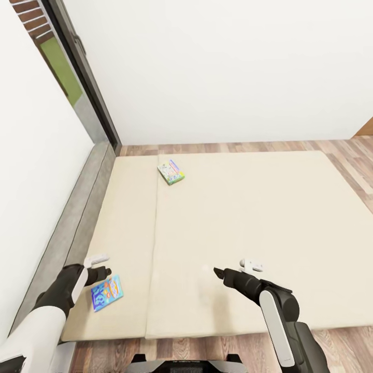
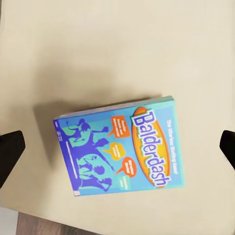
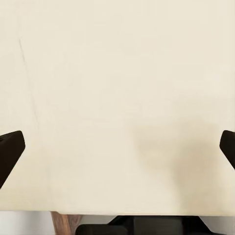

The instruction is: Put all the toys in the child's room - the three board games (two on the bed and one on the table), the two jigsaw puzzles on the table, and the tennis ball on the table - inside the toy box on the table in the child's room.

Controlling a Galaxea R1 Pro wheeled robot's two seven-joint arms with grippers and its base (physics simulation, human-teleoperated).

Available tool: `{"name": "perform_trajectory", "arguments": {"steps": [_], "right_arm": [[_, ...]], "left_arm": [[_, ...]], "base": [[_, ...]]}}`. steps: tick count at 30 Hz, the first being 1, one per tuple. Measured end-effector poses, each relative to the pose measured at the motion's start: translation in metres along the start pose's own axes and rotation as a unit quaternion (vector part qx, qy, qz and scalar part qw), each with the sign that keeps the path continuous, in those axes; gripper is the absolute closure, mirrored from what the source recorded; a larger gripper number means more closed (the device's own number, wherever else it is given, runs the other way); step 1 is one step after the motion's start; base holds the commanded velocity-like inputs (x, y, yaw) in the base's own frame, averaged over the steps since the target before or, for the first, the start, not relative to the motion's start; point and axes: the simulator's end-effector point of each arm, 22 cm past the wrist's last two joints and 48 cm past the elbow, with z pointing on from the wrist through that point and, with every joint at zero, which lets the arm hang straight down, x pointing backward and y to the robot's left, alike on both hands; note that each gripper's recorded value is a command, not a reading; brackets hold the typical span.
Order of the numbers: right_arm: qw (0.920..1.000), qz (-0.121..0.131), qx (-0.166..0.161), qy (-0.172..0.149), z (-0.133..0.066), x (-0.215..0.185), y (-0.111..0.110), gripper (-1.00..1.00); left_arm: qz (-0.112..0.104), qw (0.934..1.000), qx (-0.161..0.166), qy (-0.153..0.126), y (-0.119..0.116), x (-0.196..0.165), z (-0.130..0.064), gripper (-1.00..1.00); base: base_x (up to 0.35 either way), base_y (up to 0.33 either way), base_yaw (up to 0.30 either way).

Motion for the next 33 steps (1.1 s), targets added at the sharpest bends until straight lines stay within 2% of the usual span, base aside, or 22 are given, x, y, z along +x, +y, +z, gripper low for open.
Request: {"name": "perform_trajectory", "arguments": {"steps": [9, 20, 23, 28, 33], "right_arm": [[1.0000, 0.001, 0.003, 0.006, 0.004, 0.004, -0.004, -1.00], [0.9998, 0.003, 0.001, 0.018, 0.009, 0.012, -0.007, -1.00], [0.9995, 0.005, -0.021, 0.022, 0.010, 0.014, 0.000, -1.00], [0.9930, 0.013, -0.115, 0.023, 0.006, 0.014, 0.035, -1.00], [0.9871, 0.022, -0.158, 0.018, 0.000, 0.010, 0.046, -1.00]], "left_arm": [[0.002, 0.9997, -0.001, -0.022, -0.002, -0.008, 0.004, -1.00], [0.005, 0.9996, -0.003, -0.028, -0.001, -0.007, 0.011, -1.00], [0.006, 0.9996, -0.003, -0.029, -0.001, -0.006, 0.013, -1.00], [0.006, 0.9996, -0.004, -0.027, -0.001, -0.003, 0.017, -1.00], [0.007, 0.9997, -0.005, -0.025, 0.000, -0.002, 0.018, -1.00]], "base": [[0.000, 0.000, 0.000], [0.000, 0.000, 0.000], [0.000, 0.000, 0.000], [0.000, 0.000, 0.000], [0.000, 0.000, 0.000]]}}
